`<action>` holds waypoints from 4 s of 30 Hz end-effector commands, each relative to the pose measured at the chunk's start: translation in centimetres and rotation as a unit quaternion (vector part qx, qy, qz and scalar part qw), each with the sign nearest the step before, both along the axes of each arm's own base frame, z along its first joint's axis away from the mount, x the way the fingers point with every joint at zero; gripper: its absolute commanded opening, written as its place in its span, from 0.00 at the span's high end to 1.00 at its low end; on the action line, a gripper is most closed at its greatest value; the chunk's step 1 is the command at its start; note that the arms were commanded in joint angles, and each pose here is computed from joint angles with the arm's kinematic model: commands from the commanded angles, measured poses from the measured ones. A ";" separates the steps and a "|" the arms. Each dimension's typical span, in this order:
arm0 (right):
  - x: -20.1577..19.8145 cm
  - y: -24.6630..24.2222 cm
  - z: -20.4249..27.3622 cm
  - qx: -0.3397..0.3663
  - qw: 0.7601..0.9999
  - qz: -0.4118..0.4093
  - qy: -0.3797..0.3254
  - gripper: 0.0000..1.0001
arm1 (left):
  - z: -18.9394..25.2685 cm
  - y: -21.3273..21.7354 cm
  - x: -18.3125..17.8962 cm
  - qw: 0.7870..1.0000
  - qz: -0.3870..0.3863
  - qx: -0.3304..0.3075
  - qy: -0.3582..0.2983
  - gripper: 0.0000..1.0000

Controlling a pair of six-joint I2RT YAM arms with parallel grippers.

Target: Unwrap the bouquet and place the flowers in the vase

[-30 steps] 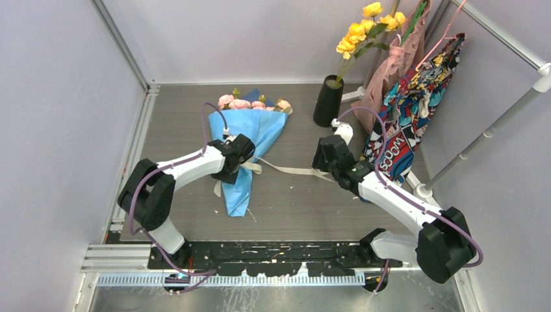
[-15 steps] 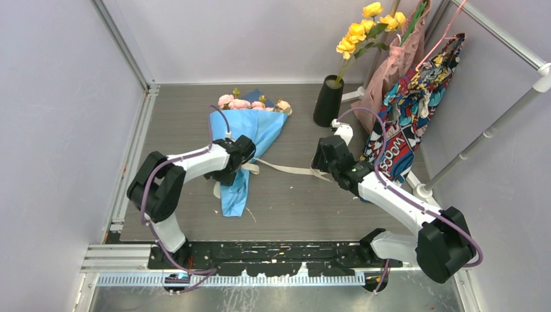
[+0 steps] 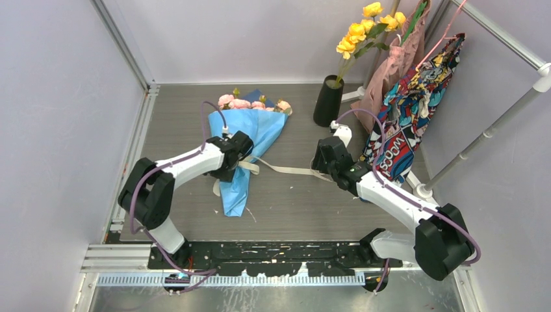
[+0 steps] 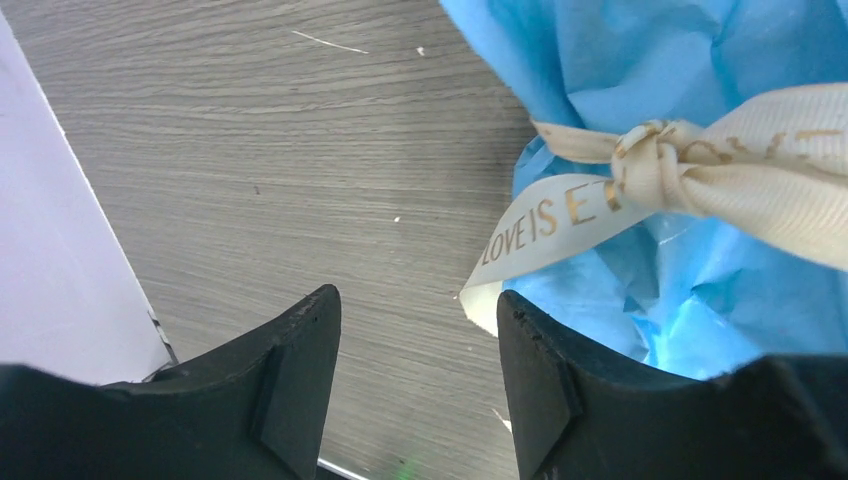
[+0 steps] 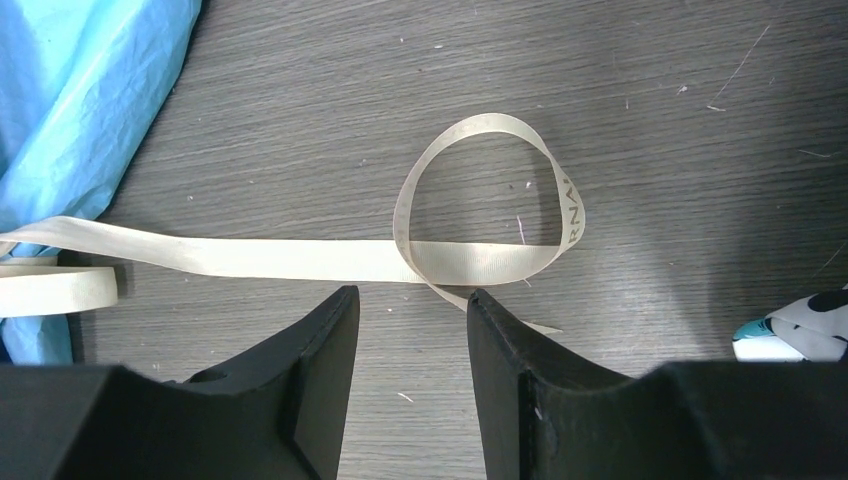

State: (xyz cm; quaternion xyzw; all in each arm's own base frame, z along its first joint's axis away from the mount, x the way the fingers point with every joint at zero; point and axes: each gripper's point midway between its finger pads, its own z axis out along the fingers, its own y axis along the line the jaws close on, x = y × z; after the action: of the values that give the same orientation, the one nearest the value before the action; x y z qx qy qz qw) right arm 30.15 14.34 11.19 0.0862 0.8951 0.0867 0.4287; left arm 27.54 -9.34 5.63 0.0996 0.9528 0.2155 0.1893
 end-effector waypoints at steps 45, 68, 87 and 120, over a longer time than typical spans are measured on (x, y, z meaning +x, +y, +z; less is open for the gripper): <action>0.8 0.8 -1.0 0.006 1.000 -0.002 0.000 0.51 | -4.5 -0.5 -0.1 0.996 -0.026 -0.020 0.088 1.00; 1.6 6.2 1.5 0.019 0.997 0.068 -0.008 0.49 | 6.1 2.6 1.8 0.990 0.049 -0.018 -0.128 1.00; 8.6 24.9 -2.6 -0.019 0.973 0.219 0.067 0.47 | 11.7 6.1 0.6 0.942 0.109 -0.057 -0.312 1.00; 7.6 23.5 1.0 -0.009 0.973 0.228 0.033 0.47 | 18.7 5.7 1.6 0.878 0.137 -0.152 -0.433 0.00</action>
State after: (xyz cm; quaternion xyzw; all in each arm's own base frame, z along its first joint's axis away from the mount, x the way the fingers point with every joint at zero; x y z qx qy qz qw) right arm 37.75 38.11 5.65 -0.1206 0.9293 0.1442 0.3180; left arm 27.80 -0.53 25.93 -0.1622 0.7889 0.2142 0.5527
